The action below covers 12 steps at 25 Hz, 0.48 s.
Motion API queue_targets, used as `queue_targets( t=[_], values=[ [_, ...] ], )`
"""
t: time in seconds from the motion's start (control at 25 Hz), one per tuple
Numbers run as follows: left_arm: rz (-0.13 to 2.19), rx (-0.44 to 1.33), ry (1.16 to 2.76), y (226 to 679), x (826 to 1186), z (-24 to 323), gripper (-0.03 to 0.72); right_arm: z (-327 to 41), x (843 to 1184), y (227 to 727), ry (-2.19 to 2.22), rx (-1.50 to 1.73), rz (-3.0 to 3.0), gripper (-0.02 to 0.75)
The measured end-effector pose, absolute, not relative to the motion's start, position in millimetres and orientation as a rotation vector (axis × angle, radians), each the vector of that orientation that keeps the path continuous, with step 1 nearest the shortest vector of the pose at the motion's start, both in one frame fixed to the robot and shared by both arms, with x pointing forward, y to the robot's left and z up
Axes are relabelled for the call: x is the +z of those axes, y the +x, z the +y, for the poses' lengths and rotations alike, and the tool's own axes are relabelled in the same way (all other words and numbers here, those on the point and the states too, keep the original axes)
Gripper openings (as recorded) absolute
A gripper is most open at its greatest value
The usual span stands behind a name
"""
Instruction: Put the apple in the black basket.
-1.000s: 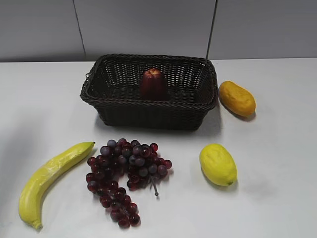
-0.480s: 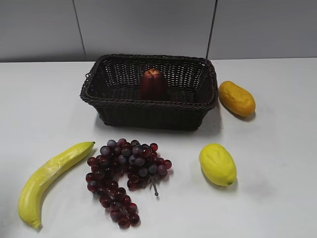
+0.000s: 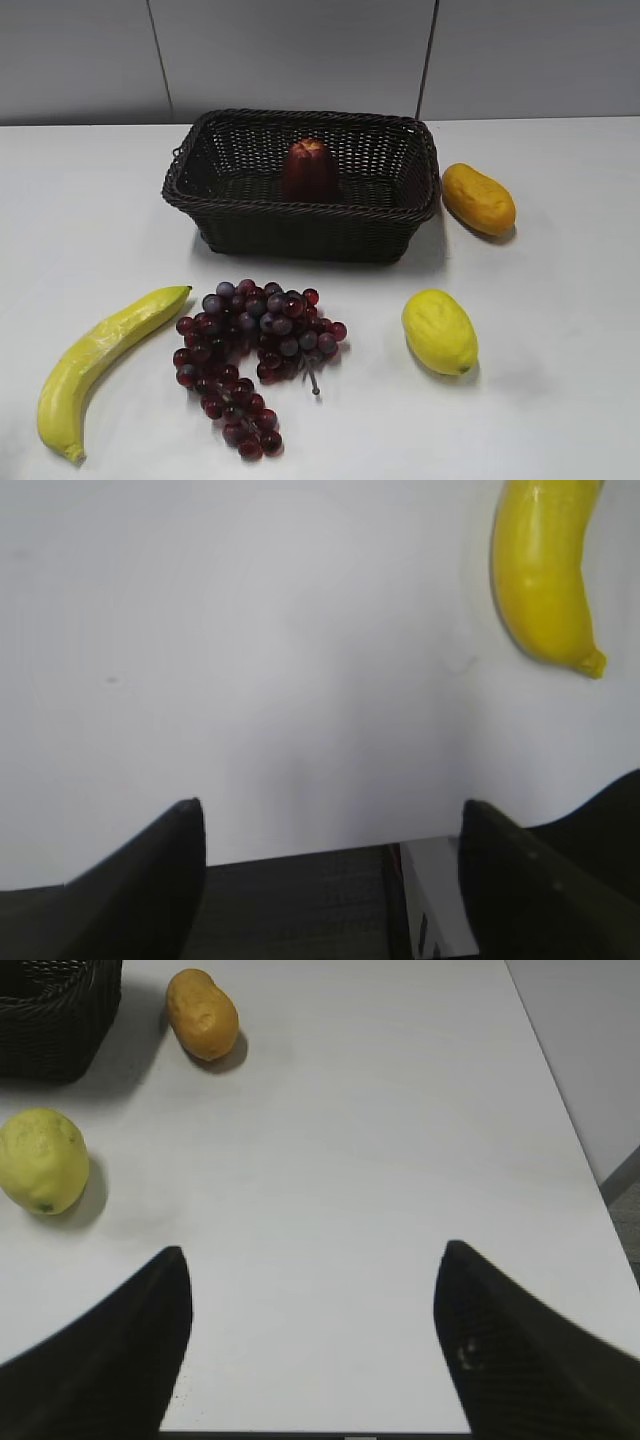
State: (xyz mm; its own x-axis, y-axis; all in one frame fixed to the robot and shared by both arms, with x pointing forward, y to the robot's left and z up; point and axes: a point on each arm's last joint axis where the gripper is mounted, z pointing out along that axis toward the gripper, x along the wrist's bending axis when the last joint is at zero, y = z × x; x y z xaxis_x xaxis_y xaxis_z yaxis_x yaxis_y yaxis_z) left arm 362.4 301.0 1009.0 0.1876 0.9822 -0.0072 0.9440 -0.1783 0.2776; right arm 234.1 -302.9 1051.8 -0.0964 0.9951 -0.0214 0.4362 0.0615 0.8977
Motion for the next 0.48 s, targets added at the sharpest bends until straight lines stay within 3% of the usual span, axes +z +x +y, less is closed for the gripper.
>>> queue_targets(
  t=[0.48],
  values=[
    [1.66,0.638,1.986,298.1,1036.0,296.2,0.581,-302.9,1051.8,234.1,1.458,0.993,1.628,0.573]
  ],
)
